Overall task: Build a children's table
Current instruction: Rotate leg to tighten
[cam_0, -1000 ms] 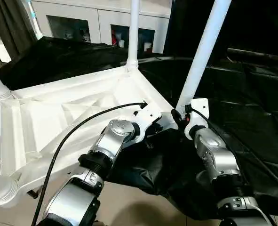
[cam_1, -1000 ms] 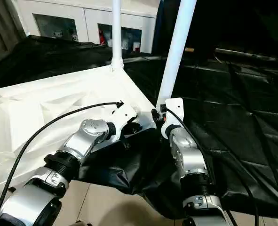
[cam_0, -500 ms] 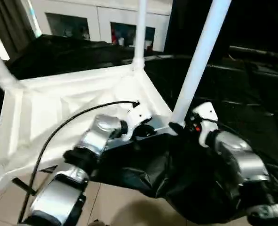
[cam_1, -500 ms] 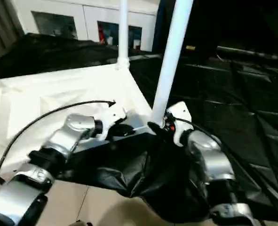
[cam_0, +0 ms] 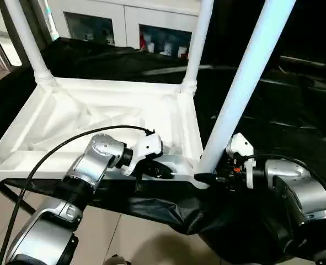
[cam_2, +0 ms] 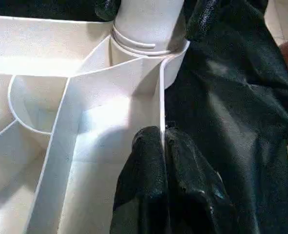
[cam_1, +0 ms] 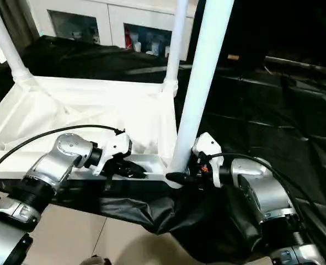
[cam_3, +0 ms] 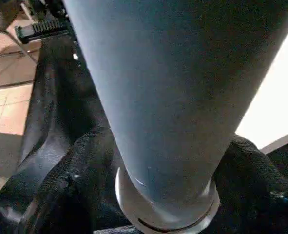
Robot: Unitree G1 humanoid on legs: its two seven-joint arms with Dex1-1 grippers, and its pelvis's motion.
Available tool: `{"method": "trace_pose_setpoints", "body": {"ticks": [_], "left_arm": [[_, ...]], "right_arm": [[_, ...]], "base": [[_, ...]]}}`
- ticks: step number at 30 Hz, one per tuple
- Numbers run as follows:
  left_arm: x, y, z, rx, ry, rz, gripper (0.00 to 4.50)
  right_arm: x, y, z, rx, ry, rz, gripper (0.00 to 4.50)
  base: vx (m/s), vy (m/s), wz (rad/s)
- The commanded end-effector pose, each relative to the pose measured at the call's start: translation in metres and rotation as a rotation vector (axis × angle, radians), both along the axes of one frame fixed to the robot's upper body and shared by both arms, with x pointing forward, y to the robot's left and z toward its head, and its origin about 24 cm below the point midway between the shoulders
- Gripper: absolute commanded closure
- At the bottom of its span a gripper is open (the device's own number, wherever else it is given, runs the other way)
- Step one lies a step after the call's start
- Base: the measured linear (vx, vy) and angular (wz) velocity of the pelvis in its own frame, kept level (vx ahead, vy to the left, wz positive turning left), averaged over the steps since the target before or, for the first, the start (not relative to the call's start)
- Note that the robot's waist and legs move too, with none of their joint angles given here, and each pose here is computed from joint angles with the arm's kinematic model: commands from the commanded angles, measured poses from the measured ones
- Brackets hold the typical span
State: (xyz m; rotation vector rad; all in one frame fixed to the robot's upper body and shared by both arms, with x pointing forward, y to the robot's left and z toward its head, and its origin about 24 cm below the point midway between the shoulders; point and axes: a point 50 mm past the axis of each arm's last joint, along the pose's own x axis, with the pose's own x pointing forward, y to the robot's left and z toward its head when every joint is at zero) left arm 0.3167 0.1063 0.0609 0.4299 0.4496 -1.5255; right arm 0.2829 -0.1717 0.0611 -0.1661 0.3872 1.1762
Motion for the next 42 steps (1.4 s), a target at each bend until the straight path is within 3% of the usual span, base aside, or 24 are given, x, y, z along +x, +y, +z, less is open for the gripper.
{"method": "trace_pose_setpoints", "body": {"ticks": [1, 15, 21, 26, 27, 29, 32, 34, 39, 41, 42], "left_arm": [[-0.008, -0.013, -0.003, -0.006, 0.026, -0.081, 4.50], [-0.003, -0.012, -0.004, -0.009, -0.004, -0.019, 4.50], [0.016, -0.019, -0.006, 0.002, -0.076, 0.208, 4.50], [0.028, -0.043, -0.007, -0.064, -0.076, 0.438, 4.50], [0.028, -0.058, -0.008, -0.080, -0.080, 0.472, 4.50], [0.028, -0.062, -0.009, -0.083, -0.082, 0.478, 4.50], [0.016, -0.092, -0.013, -0.080, -0.089, 0.416, 4.50], [0.013, -0.100, -0.014, -0.071, -0.101, 0.386, 4.50], [0.016, -0.097, -0.015, -0.043, -0.155, 0.374, 4.50], [0.018, -0.094, -0.014, -0.042, -0.167, 0.373, 4.50], [0.019, -0.091, -0.013, -0.039, -0.170, 0.375, 4.50]], "right_arm": [[-0.002, 0.010, 0.002, -0.006, 0.013, 0.073, 1.50], [-0.007, 0.009, -0.008, -0.034, 0.038, 0.075, 2.45], [0.010, 0.014, -0.025, -0.030, -0.017, -0.231, 2.52], [0.026, 0.024, -0.042, -0.030, 0.001, -0.643, 2.54], [0.032, 0.031, -0.046, -0.033, 0.009, -0.790, 2.54], [0.033, 0.033, -0.047, -0.035, 0.012, -0.824, 2.54], [0.042, 0.055, -0.045, -0.004, 0.019, -0.920, 2.54], [0.044, 0.063, -0.043, 0.003, 0.009, -0.910, 2.54], [0.043, 0.071, -0.041, 0.007, -0.015, -0.882, 2.54], [0.042, 0.070, -0.042, 0.021, -0.003, -0.883, 1.84], [0.041, 0.069, -0.042, 0.027, 0.005, -0.885, 1.84]], "base": [[0.000, 0.000, 0.00], [0.000, 0.000, 0.00], [0.000, 0.000, 0.00], [0.000, 0.000, 0.00], [0.000, 0.000, 0.00], [0.000, 0.000, 0.00], [0.000, 0.000, 0.00], [0.000, 0.000, 0.00], [0.000, 0.000, 0.00], [0.000, 0.000, 0.00], [0.000, 0.000, 0.00]]}}
